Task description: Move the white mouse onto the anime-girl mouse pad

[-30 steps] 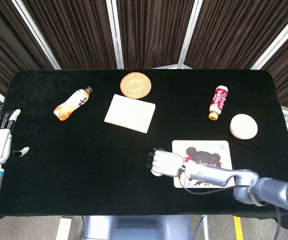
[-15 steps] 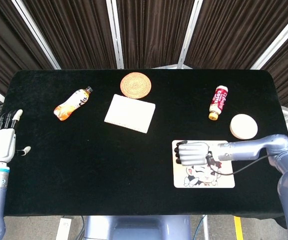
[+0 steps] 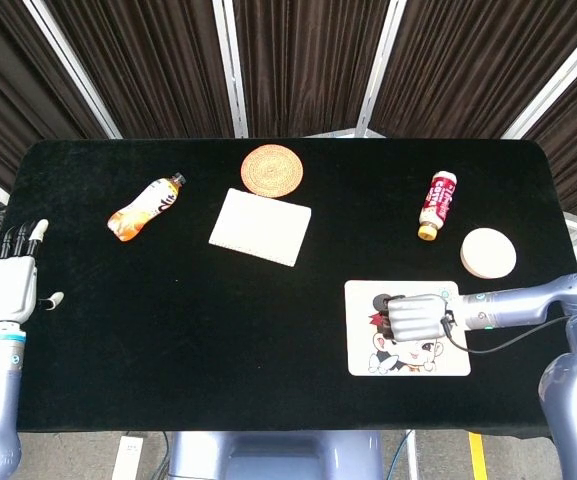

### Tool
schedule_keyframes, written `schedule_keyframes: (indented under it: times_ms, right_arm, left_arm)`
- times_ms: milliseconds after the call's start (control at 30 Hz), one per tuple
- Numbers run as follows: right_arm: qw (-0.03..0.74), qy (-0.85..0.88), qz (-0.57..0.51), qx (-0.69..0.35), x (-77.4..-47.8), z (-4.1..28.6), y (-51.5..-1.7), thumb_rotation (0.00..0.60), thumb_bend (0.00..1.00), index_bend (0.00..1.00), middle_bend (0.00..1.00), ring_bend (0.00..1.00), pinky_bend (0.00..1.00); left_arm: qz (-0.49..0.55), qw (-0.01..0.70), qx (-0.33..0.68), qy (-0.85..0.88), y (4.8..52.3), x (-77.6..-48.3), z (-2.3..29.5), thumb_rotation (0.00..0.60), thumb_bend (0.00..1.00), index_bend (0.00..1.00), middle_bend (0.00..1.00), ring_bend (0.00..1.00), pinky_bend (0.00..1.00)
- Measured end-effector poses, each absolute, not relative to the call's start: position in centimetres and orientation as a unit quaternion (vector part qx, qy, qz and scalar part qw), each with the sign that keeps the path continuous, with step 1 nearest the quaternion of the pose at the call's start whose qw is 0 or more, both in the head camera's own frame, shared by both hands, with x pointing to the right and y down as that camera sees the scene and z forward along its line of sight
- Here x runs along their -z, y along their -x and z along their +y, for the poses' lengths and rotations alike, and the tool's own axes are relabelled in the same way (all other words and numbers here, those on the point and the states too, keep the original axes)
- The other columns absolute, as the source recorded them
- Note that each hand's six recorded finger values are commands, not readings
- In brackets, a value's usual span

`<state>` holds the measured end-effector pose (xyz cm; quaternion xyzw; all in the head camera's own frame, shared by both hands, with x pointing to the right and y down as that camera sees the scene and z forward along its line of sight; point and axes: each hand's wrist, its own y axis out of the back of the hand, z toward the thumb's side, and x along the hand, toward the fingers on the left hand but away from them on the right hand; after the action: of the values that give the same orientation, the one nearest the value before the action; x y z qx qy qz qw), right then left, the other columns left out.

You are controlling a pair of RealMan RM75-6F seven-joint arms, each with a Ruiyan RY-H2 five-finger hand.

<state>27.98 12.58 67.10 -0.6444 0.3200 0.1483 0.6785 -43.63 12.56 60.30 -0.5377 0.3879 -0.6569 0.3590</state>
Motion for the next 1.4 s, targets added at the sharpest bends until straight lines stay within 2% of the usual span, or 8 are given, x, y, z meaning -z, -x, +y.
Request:
schedule_keyframes:
  times_ms: [300, 500, 600, 667, 767, 1200, 1400]
  right_arm:
    - [0.675, 0.655, 0.309, -0.142, -67.9, 13.6, -27.6, 0.6, 0.77, 0.47, 0.52, 0.35, 0.5]
    - [0.675, 0.653, 0.313, -0.145, -68.5, 13.8, -27.7, 0.6, 0.7, 0.47, 0.49, 0.33, 0.45]
    - [0.681, 0.644, 0.316, -0.15, -68.8, 13.5, -27.8, 0.6, 0.59, 0.42, 0.37, 0.2, 0.34]
    - [0.687, 0.635, 0.319, -0.154, -69.0, 13.3, -28.0, 0.6, 0.44, 0.31, 0.23, 0.07, 0.23]
    - [0.694, 0.628, 0.316, -0.156, -69.0, 13.1, -27.9, 0.6, 0.29, 0.26, 0.15, 0.0, 0.18]
    - [0.701, 0.628, 0.305, -0.145, -68.6, 13.7, -27.9, 0.6, 0.27, 0.26, 0.14, 0.0, 0.14]
    - [0.705, 0.622, 0.305, -0.152, -68.6, 13.7, -28.3, 0.6, 0.23, 0.19, 0.02, 0.0, 0.01]
  left_arm:
    - [0.382, 0.362, 0.653, 0.545, 42.9, -60.6, 12.4, 0.6, 0.0, 0.0, 0.0, 0.0, 0.0]
    - [0.383, 0.361, 0.653, 0.545, 43.0, -60.6, 12.3, 0.6, 0.0, 0.0, 0.0, 0.0, 0.0]
    - [0.382, 0.359, 0.654, 0.545, 43.0, -60.6, 12.4, 0.6, 0.0, 0.0, 0.0, 0.0, 0.0]
    - [0.382, 0.359, 0.654, 0.545, 43.1, -60.6, 12.4, 0.6, 0.0, 0.0, 0.0, 0.0, 0.0]
    - [0.383, 0.358, 0.655, 0.544, 43.2, -60.6, 12.4, 0.6, 0.0, 0.0, 0.0, 0.0, 0.0]
    - [0.385, 0.355, 0.653, 0.547, 43.5, -60.3, 12.4, 0.6, 0.0, 0.0, 0.0, 0.0, 0.0]
    - [0.385, 0.356, 0.649, 0.551, 43.4, -60.2, 12.5, 0.6, 0.0, 0.0, 0.0, 0.0, 0.0]
